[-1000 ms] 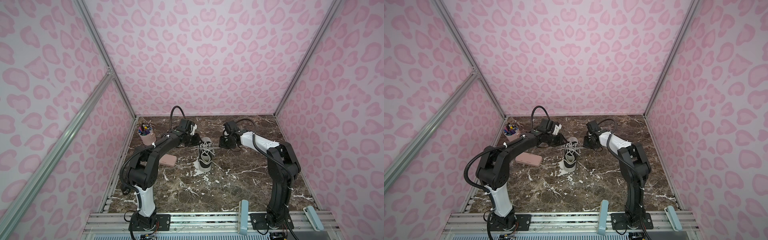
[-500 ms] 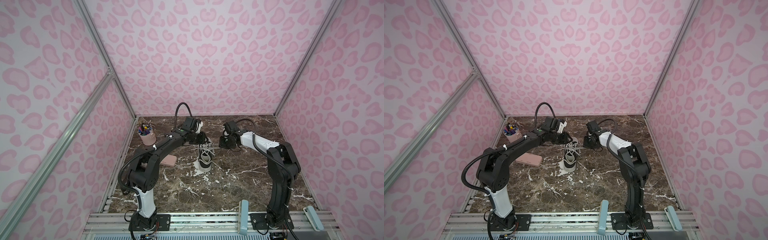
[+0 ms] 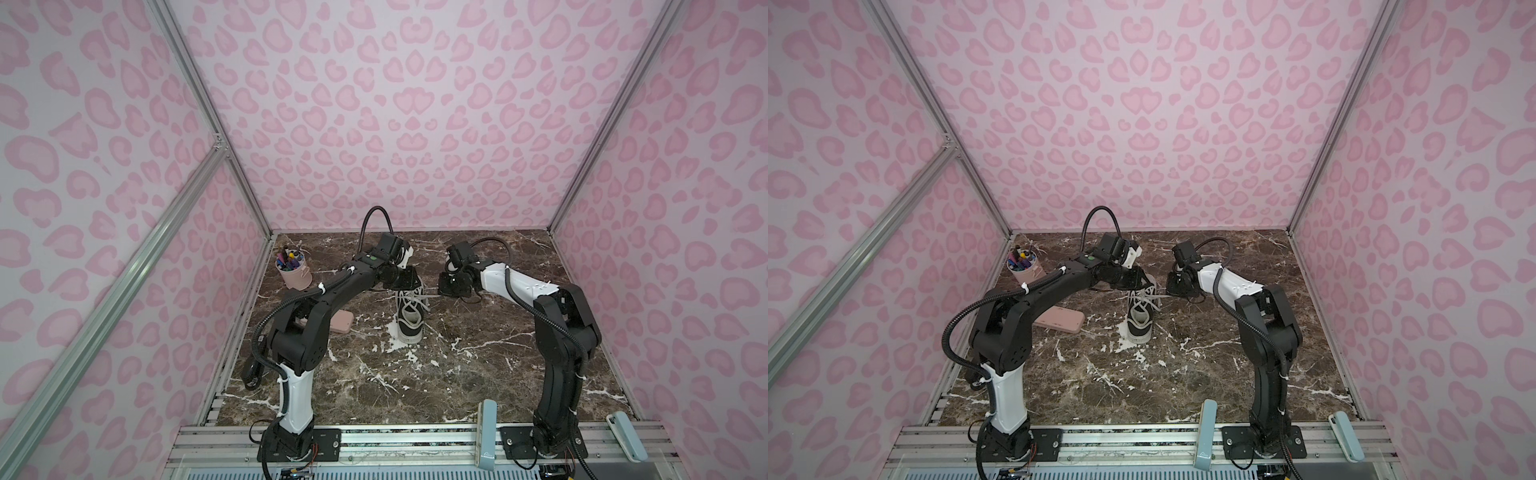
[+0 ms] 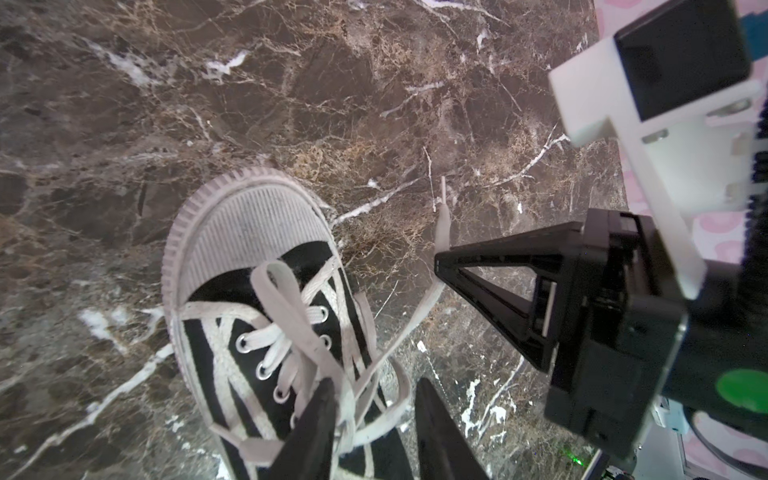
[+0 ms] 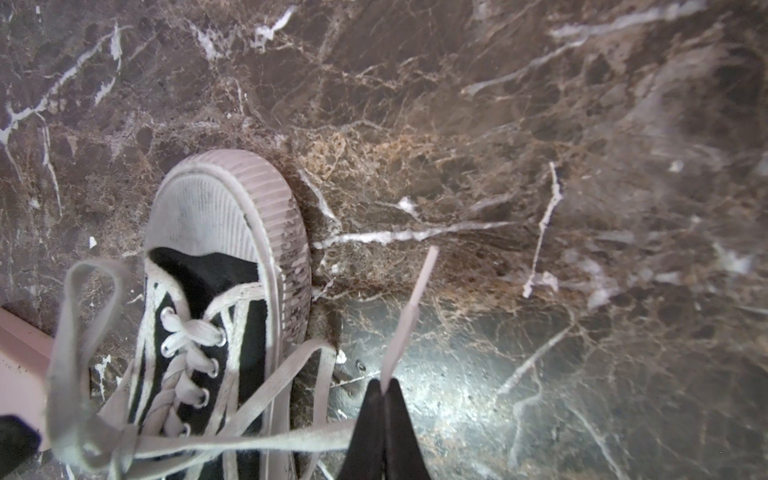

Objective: Tie the shoes

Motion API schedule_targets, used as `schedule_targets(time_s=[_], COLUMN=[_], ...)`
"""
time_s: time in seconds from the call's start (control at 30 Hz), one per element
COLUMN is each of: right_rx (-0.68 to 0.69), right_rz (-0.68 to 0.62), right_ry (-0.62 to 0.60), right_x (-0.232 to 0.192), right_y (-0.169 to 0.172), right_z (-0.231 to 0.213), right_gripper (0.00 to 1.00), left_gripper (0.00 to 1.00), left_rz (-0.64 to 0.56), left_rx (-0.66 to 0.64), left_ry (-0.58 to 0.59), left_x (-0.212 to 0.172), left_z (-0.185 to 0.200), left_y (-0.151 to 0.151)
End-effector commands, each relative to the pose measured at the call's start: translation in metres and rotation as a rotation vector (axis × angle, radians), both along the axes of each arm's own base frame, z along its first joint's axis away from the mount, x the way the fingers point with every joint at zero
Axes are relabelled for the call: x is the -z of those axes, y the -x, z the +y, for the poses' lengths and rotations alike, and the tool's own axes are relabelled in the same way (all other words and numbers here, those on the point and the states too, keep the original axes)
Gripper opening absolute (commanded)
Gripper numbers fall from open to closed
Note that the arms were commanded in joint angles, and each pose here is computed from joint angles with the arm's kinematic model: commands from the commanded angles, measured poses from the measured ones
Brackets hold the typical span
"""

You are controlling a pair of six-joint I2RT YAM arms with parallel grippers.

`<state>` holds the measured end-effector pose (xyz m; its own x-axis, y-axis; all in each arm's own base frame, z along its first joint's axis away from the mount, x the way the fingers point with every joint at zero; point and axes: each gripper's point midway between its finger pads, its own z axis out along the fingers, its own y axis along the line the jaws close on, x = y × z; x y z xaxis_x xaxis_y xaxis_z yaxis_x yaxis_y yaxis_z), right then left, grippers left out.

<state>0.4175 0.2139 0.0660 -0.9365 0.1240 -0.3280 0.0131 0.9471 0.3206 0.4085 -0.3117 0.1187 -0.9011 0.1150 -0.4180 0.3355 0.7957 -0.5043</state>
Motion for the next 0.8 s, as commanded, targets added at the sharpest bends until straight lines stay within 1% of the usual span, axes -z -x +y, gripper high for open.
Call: schedule_targets(time_s=[0.0, 0.17, 0.33, 0.53, 0.57, 0.63, 0.7, 0.77], right_rx=[-0.01, -0.012, -0.014, -0.013, -0.013, -0.012, -0.01, -0.006], right_rz=[0.008, 0.005, 0.008, 0.007, 0.006, 0.007, 0.009, 0.011], right_ry=[0.007, 0.005, 0.007, 0.007, 0.007, 0.009, 0.011, 0.014], right_x=[0.003, 0.002, 0.002, 0.002, 0.001, 0.002, 0.003, 0.004], right_y=[0.001, 0.001, 0.001, 0.001, 0.001, 0.001, 0.001, 0.002], right_z=[0.0, 0.001, 0.001, 0.001, 0.001, 0.0, -0.001, -0.003], right_gripper=[0.0, 0.0, 0.0, 0.0, 0.0, 0.0, 0.0, 0.0], left_gripper=[0.4, 0.42, 0.42, 0.41, 0.38, 0.28, 0.15, 0.06], left_rz=[0.007, 0.026, 0.04, 0.063, 0.066, 0.064, 0.05, 0.038], left_rx=[0.012, 0.012, 0.032, 0.026, 0.028, 0.025, 0.016, 0.007], left_ry=[0.001, -0.016, 0.005, -0.013, -0.013, -0.015, -0.021, -0.026], left_x=[0.002, 0.01, 0.015, 0.026, 0.027, 0.027, 0.024, 0.021], left_z=[-0.002, -0.002, -0.01, -0.01, -0.01, -0.01, -0.008, -0.005], left_y=[0.0, 0.001, 0.004, 0.004, 0.005, 0.004, 0.003, 0.001])
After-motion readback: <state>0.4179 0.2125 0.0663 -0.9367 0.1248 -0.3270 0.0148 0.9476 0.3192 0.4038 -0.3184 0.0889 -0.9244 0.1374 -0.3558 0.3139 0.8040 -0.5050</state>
